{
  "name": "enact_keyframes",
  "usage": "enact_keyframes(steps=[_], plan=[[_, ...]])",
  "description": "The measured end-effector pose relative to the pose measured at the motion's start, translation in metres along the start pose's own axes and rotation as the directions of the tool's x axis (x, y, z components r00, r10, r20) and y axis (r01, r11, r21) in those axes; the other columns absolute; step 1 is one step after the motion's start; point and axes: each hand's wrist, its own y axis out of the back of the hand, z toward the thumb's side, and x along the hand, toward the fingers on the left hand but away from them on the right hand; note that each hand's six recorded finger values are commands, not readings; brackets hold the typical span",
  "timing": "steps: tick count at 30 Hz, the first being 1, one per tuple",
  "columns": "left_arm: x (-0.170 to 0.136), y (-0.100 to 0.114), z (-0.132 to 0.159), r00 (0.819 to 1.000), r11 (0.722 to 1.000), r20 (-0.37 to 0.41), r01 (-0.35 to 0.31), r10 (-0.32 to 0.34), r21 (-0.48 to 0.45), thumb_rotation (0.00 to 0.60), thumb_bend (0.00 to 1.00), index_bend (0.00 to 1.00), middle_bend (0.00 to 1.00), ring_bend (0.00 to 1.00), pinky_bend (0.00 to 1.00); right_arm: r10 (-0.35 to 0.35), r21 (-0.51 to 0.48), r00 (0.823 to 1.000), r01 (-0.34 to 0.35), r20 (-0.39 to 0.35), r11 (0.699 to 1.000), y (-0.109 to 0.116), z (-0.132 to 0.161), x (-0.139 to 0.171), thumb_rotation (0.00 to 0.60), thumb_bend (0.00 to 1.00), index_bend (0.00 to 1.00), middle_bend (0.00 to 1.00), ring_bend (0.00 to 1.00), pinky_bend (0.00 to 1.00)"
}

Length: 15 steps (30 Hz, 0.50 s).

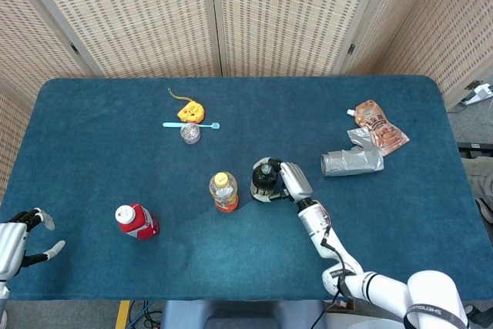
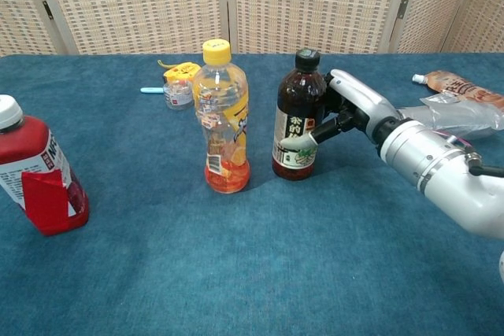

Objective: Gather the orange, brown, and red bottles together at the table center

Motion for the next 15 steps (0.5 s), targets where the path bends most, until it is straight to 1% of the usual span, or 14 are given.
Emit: enact_keyframes(steps=[3,4,9,11,15], plan=[[0.000,0.000,0.000,1.000,1.000,0.001,0.000,0.000,0.001,0.600,0.13,0.55,0.45,0.41,0.61,0.009,0.009,1.000,-0.009,0.000,1.000,0.001,-0.002,0.001,0.600,0.00,0.41,0.41,0.37,0.50],[0.000,0.000,0.000,1.000,1.000,0.001,0.001,-0.001,0.002,0.600,0.13,0.55,0.45,0.41,0.61,0.014,0.013,1.000,-0.014,0.000,1.000,0.001,-0.002,0.002,0.600,0.00,0.38,0.38,0.35,0.49],[0.000,-0.001,0.000,1.000,1.000,0.003,0.004,-0.004,0.007,0.600,0.13,0.55,0.45,0.41,0.61,0.036,0.032,0.999,-0.036,0.003,0.999,0.005,-0.005,0.003,0.600,0.00,0.13,0.19,0.22,0.38],[0.000,-0.002,0.001,1.000,1.000,0.004,0.005,-0.005,0.008,0.600,0.13,0.55,0.45,0.41,0.61,0.042,0.045,0.999,-0.042,0.001,0.998,0.008,-0.004,0.003,0.600,0.00,0.07,0.15,0.19,0.35],[0.001,-0.002,0.001,1.000,1.000,0.003,0.006,-0.007,0.011,0.600,0.13,0.55,0.45,0.41,0.61,0.042,0.074,0.999,-0.042,-0.009,0.996,0.014,-0.002,0.004,0.600,0.00,0.02,0.12,0.16,0.32]])
